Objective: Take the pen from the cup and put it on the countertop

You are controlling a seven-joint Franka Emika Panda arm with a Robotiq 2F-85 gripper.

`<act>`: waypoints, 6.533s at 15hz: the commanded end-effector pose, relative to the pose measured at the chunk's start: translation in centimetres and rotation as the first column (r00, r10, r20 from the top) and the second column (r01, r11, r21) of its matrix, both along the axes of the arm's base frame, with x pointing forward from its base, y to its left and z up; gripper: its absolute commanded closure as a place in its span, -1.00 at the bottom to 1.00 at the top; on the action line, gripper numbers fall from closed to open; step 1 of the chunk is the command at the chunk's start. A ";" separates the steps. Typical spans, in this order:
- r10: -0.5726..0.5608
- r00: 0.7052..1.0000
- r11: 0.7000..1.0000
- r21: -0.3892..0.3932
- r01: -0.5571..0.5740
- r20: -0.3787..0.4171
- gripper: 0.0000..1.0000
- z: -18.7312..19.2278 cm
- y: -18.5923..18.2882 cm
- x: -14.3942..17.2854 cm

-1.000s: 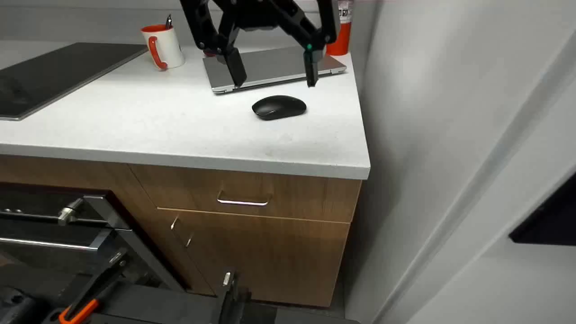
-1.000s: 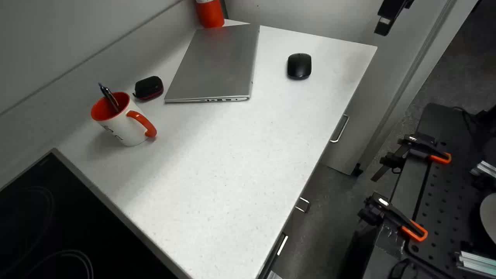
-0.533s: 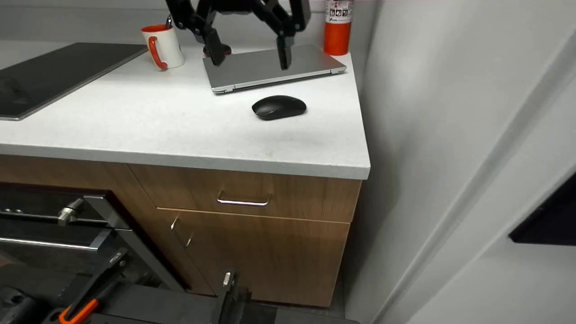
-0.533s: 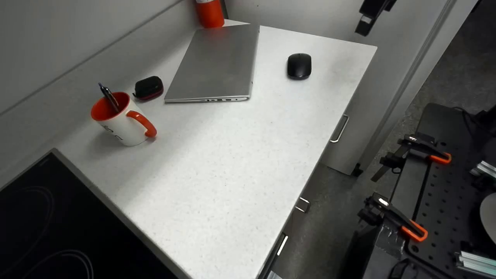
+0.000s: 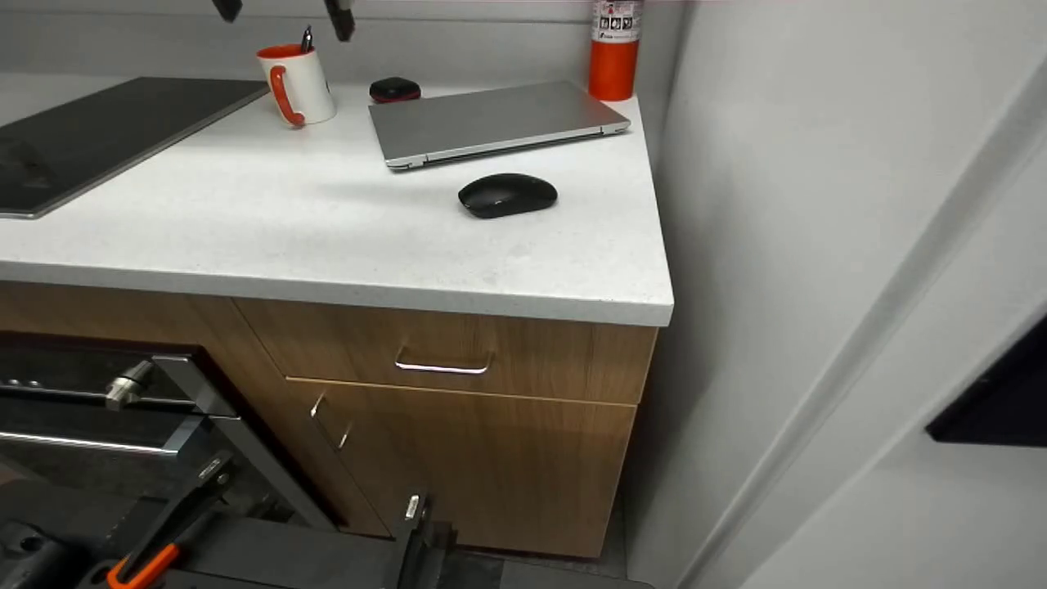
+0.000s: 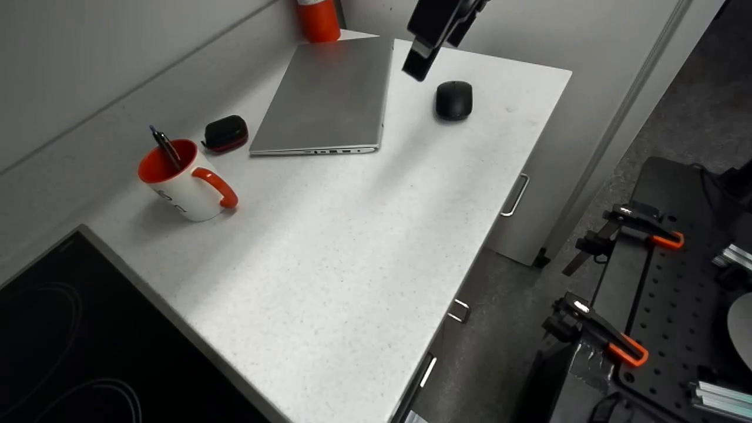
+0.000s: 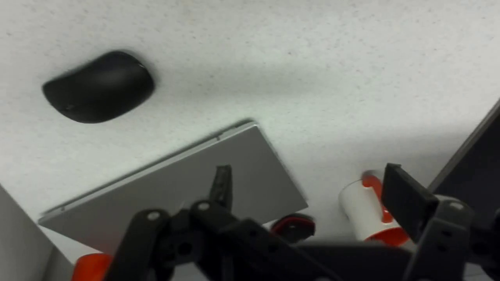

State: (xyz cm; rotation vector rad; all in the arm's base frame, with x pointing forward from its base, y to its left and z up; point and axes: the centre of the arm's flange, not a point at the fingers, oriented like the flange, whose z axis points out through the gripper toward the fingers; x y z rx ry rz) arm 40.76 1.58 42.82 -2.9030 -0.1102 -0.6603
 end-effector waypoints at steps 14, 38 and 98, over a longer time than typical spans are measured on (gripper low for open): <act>0.029 0.996 0.998 0.046 -0.033 0.083 -1.00 -1.5 5.0 7.4; 0.060 0.975 0.997 0.027 -0.067 0.212 -1.00 -3.6 14.7 19.5; -0.066 0.858 0.986 0.168 -0.024 0.510 0.98 4.3 11.6 18.1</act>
